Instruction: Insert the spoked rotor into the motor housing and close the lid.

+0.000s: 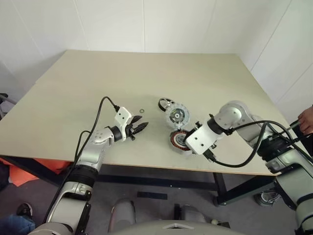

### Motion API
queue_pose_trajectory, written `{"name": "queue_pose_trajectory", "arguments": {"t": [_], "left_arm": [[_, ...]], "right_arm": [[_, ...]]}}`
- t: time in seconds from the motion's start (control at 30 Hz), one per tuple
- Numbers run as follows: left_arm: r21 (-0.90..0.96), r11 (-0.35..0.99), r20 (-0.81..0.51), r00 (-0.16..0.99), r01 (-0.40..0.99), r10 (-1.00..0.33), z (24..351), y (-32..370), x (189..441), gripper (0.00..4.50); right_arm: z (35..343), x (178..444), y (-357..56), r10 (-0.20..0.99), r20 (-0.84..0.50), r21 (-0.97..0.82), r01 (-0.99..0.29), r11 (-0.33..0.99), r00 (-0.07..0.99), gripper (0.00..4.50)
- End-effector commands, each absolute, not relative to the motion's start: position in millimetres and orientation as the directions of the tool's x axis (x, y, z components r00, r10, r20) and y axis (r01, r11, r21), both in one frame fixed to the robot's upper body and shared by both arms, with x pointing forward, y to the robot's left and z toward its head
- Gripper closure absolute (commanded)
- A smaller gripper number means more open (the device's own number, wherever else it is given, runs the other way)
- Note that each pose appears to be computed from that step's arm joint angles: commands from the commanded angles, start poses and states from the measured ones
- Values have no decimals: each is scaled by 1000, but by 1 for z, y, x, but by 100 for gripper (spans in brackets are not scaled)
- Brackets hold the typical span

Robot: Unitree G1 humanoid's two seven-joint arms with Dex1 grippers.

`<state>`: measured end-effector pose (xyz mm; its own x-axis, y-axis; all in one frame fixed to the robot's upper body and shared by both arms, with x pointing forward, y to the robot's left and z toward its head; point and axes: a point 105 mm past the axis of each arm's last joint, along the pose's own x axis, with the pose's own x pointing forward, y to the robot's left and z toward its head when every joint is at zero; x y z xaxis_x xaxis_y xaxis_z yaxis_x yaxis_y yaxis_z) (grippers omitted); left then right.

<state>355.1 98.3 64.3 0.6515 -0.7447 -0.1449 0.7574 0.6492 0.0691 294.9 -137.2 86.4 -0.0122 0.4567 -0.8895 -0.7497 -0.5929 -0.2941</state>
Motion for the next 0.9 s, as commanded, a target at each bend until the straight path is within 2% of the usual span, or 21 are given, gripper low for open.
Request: {"name": "queue_pose_trajectory", "arguments": {"t": [0.03,0.17,0.3,0.43,0.63,0.9], "left_arm": [[103,626,-108,634,773,-766,78,91,360,236],[103,619,-112,628,778,-770,76,89,360,236],[101,617,-119,625,781,-772,72,91,360,236],[101,615,-120,623,782,-773,69,91,359,236],[96,614,-124,621,784,-774,66,91,355,236],[90,618,-127,625,781,-770,64,91,353,236]], "right_arm": [[91,302,-144,474,-880,-314,-793,-521,37,247],[99,298,-137,527,-845,-325,-867,-379,86,247],[107,311,-135,562,-807,-352,-912,-211,181,247],[111,325,-135,559,-783,-393,-914,-102,274,247],[143,343,-136,517,-772,-454,-890,-41,370,247],[146,340,-140,483,-796,-440,-897,-48,364,247]]}}
